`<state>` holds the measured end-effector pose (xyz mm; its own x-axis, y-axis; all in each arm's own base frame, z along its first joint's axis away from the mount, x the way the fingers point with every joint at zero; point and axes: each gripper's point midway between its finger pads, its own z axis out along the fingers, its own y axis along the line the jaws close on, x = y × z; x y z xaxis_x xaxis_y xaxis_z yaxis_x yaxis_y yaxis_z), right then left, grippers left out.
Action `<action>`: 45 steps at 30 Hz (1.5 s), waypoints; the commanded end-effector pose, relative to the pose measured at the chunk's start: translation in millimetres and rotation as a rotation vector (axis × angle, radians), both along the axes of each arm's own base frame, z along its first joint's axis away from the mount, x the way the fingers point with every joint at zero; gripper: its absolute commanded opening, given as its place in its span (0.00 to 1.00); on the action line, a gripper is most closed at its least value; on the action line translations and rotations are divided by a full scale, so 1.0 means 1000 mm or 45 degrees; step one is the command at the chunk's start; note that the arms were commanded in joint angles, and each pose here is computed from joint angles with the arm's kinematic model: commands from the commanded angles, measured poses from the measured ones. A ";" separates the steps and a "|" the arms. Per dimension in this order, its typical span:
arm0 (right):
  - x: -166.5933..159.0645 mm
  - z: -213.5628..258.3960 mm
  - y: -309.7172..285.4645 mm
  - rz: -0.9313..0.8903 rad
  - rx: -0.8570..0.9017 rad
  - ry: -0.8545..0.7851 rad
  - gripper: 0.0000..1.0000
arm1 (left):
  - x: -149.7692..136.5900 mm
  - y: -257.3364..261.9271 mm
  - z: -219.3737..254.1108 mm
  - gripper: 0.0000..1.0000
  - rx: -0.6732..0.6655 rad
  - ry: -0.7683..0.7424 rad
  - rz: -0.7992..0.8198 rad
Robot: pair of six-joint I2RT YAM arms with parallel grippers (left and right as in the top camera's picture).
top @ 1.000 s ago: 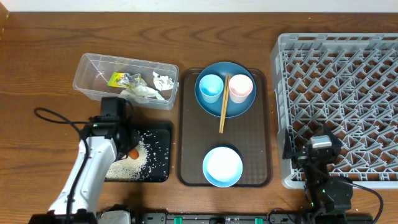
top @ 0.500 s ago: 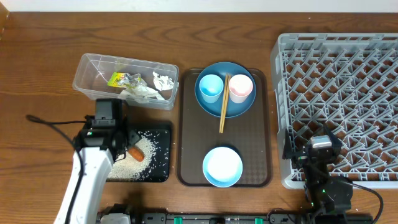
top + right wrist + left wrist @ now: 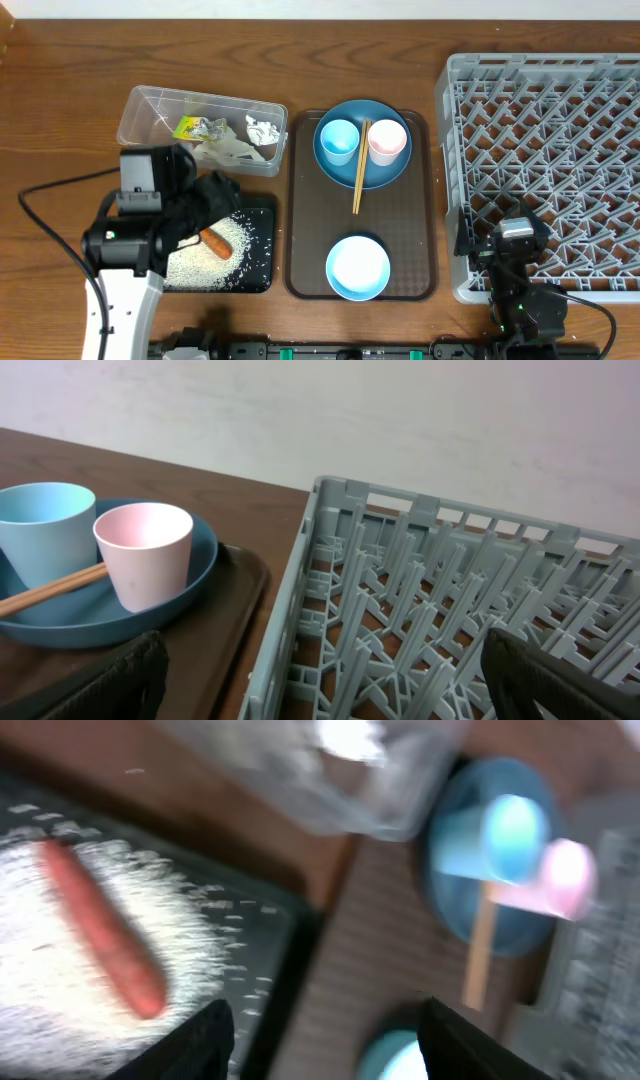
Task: Sort waste into correct bins and load items into the dishwasher rack
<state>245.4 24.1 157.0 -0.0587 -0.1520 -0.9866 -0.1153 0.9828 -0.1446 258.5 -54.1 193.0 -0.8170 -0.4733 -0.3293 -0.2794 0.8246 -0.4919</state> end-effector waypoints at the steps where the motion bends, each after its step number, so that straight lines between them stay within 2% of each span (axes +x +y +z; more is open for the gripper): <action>1: 0.000 -0.001 -0.003 -0.016 -0.009 0.003 0.99 | 0.003 -0.032 0.032 0.61 -0.086 -0.077 -0.184; 9: 0.000 -0.001 -0.003 -0.016 -0.009 0.002 0.99 | 0.001 -0.096 0.036 0.62 -0.102 -0.081 -0.436; 19: 0.000 -0.001 -0.003 -0.016 -0.009 0.002 0.99 | 0.008 -0.157 -0.010 0.63 0.035 -0.001 -0.604; 24: 0.000 -0.001 -0.003 -0.016 -0.009 0.002 0.99 | -0.002 -0.170 -0.037 0.65 0.097 0.101 -0.666; 28: 0.000 -0.001 -0.003 -0.016 -0.009 0.002 0.99 | -0.017 -0.167 -0.053 0.66 0.167 0.201 -0.694; 35: 0.000 -0.001 -0.003 -0.016 -0.009 0.003 0.99 | -0.042 -0.114 -0.071 0.66 0.458 0.393 -0.617; 39: 0.000 -0.001 -0.003 -0.016 -0.009 0.002 0.99 | -0.055 -0.104 -0.076 0.70 0.493 0.476 -0.623; 45: 0.000 -0.001 -0.003 -0.016 -0.009 0.002 0.99 | -0.065 -0.097 -0.087 0.70 0.515 0.531 -0.626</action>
<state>245.4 24.1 156.9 -0.0591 -0.1521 -0.9866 -0.1153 0.9828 -0.1446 198.2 -160.4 113.8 -0.9969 0.0717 -0.0324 0.0746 0.9922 -0.1002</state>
